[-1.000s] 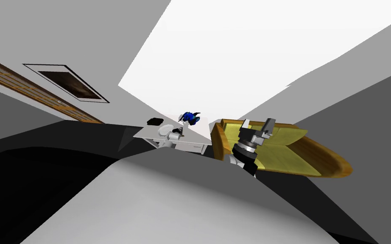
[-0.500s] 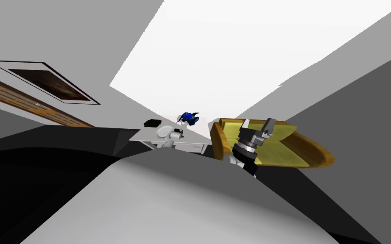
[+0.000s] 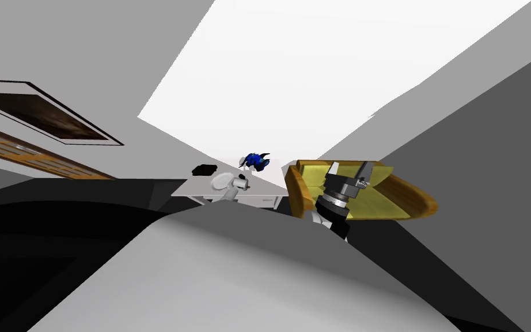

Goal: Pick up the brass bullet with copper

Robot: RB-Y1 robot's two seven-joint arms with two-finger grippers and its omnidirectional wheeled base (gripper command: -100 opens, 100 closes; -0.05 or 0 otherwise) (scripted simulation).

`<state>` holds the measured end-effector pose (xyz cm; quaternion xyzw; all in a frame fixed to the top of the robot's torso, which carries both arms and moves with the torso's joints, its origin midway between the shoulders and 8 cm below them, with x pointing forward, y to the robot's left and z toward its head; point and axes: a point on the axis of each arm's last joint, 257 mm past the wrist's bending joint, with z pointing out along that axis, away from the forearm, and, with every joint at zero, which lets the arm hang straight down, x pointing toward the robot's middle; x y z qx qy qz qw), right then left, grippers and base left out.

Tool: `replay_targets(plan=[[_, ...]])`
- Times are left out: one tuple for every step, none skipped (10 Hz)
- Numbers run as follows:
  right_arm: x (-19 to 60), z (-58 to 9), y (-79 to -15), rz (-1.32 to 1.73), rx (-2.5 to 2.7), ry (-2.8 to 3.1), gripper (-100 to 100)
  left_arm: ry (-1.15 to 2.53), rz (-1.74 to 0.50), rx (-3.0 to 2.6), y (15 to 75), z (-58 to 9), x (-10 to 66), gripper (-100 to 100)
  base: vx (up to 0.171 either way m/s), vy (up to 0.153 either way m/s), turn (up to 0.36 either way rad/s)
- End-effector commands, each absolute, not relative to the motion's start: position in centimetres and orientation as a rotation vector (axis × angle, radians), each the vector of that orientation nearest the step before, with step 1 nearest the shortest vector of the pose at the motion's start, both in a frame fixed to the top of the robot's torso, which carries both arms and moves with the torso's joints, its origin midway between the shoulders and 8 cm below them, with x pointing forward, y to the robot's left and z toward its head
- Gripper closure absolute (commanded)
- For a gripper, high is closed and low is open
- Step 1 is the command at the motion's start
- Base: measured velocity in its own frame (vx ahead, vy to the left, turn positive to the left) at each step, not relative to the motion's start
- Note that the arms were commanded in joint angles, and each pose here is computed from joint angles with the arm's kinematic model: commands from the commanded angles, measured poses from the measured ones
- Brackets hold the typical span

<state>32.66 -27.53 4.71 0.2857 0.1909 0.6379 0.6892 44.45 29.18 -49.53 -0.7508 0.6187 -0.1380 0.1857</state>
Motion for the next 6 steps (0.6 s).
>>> replay_targets(plan=[[32.7, 4.7, -27.5, 1.427, 0.639, 0.427, 0, 1.754, -0.336, -2.159, 29.2, -50.2, 43.5, -100, -0.004, 0.055, -0.103], [32.7, 4.7, -27.5, 1.427, 0.639, 0.427, 0, 1.758, -0.312, -2.178, 29.2, -50.5, 43.1, -100, 0.000, 0.047, -0.075], [32.7, 4.7, -27.5, 1.427, 0.639, 0.427, 0, 1.762, -0.292, -2.193, 29.3, -50.8, 42.8, -100, 0.003, 0.040, -0.057], [32.7, 4.7, -27.5, 1.427, 0.639, 0.427, 0, 1.759, -0.307, -2.182, 29.3, -50.7, 43.1, -100, 0.002, 0.018, -0.011], [32.7, 4.7, -27.5, 1.427, 0.639, 0.427, 0, 1.760, -0.303, -2.185, 29.3, -50.7, 43.0, 0, 0.000, 0.000, 0.000], [32.7, 4.7, -27.5, 1.427, 0.639, 0.427, 0, 1.761, -0.305, -2.182, 29.4, -51.6, 42.6, -100, 0.027, 0.001, 0.010]])
